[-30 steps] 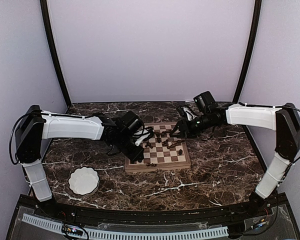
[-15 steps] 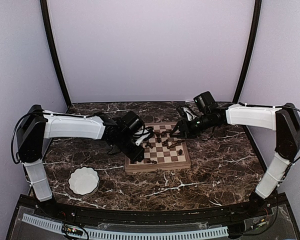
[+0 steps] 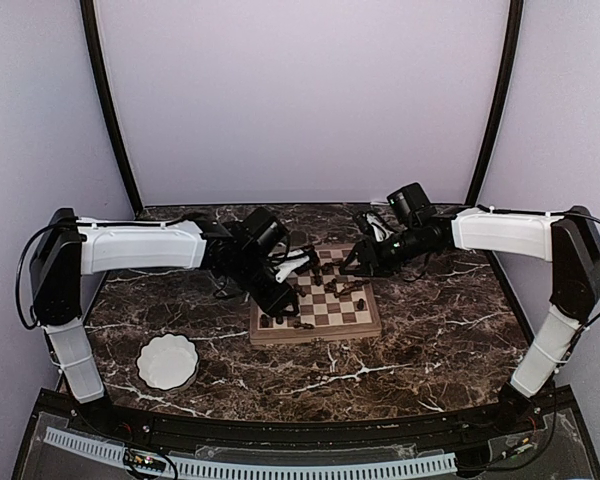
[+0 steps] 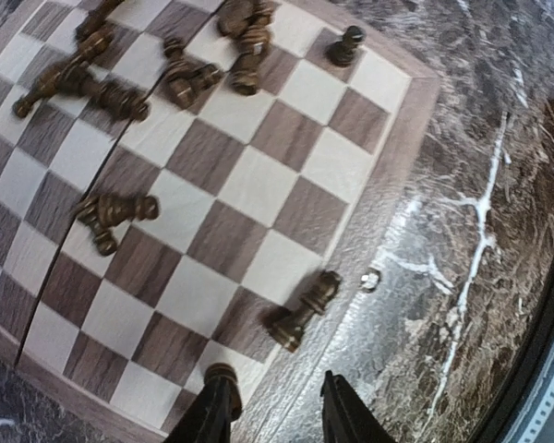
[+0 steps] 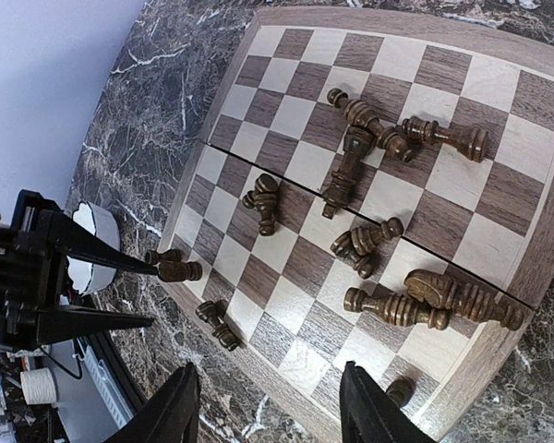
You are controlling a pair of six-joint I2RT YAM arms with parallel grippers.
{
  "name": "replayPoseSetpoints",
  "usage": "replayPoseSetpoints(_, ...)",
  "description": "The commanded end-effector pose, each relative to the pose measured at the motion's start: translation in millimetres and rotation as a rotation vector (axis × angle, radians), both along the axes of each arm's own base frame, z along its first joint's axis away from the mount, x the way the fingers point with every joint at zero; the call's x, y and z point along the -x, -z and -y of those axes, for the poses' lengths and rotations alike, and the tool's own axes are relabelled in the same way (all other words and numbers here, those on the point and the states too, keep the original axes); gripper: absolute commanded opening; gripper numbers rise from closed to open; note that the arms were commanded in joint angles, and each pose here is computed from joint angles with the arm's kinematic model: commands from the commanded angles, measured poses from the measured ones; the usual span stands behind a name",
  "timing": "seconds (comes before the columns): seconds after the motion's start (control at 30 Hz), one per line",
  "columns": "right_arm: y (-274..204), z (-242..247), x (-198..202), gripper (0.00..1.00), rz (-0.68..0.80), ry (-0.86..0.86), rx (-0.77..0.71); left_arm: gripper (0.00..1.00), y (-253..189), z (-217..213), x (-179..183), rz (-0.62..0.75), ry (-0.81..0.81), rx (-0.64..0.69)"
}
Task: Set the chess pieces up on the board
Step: Place the knight at g8, then pick up the bishop from the chessboard.
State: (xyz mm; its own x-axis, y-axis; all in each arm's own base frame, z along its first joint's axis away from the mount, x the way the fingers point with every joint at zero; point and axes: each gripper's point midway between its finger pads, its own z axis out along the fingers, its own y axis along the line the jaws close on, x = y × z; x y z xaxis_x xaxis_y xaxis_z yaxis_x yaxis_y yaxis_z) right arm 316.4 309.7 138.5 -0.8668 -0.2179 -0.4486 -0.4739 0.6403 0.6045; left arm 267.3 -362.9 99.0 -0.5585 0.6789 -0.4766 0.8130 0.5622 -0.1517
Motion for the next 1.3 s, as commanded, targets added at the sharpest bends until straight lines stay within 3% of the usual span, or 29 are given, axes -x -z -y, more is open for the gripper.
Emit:
replayPoseSetpoints(0.0,-6,-7,-1,0.53,0.022,-0.030,-0.017,0.36,-23,20,24,-0.020,0.269,0.103)
replayPoseSetpoints(0.23,-6,-6,5,0.53,-0.003,-0.030,-0.032,0.35,-14,26,8,0.058,0.365,0.036)
replayPoseSetpoints(0.87,-12,10,1,0.53,-0.031,0.037,-0.081,0.35,25,27,5,0.029,0.446,-0.044)
replayPoseSetpoints(1.27,-10,10,1,0.53,-0.039,0.037,-0.089,0.27,43,26,-4,0.045,0.441,-0.091)
